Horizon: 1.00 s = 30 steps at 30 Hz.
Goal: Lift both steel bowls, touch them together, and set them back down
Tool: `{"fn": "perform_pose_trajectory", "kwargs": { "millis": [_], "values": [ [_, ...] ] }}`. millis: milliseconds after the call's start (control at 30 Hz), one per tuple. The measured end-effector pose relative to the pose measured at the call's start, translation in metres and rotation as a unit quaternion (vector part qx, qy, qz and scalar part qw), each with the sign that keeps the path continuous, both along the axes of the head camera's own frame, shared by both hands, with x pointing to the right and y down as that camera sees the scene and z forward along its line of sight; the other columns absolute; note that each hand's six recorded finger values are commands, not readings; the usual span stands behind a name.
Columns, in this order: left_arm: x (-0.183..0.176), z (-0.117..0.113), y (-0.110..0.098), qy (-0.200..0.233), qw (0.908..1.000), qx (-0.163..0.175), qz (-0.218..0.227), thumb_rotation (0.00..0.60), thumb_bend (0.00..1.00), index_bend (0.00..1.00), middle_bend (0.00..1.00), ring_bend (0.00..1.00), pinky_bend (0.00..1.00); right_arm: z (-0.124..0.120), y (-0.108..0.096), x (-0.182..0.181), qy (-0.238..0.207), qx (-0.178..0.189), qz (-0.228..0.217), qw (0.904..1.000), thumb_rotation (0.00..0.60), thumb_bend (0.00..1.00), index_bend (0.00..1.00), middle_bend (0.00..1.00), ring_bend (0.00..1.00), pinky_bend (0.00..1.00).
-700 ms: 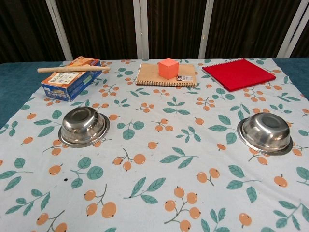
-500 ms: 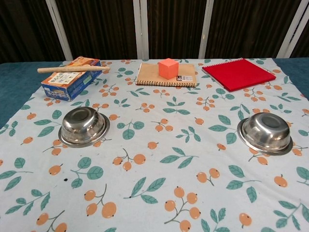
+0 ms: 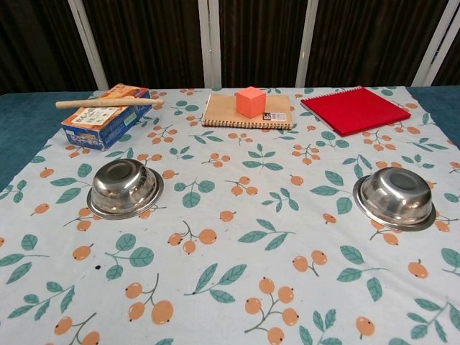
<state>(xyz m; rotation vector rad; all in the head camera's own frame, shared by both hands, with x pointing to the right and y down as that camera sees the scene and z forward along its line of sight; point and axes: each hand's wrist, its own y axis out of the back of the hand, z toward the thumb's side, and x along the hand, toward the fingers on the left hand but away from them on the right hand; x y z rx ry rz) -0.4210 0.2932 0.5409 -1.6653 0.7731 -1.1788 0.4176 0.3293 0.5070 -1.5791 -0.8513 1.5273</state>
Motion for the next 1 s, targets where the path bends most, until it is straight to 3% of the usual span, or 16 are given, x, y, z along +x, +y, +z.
{"fn": "perform_pose_trajectory", "kwargs": {
  "millis": [367, 733, 1000],
  "values": [
    [0.002, 0.037, -0.022, -0.037, 0.9989, -0.028, -0.005, 0.517, 0.05, 0.00, 0.00, 0.00, 0.19, 0.058, -0.051, -0.056, -0.015, -0.057, -0.070, 0.9958, 0.600, 0.34, 0.00, 0.00, 0.00, 0.00],
    [0.009, 0.048, -0.017, -0.066, 0.9972, -0.033, 0.008, 0.518, 0.05, 0.00, 0.00, 0.00, 0.19, 0.119, -0.097, -0.112, -0.029, -0.116, -0.088, 0.9890, 0.600, 0.34, 0.00, 0.00, 0.00, 0.00],
    [0.005, 0.057, -0.023, -0.080, 0.9959, -0.042, -0.011, 0.520, 0.05, 0.00, 0.00, 0.00, 0.19, 0.140, -0.124, -0.133, -0.025, -0.138, -0.088, 0.9862, 0.600, 0.34, 0.00, 0.00, 0.00, 0.00]
  ]
}}
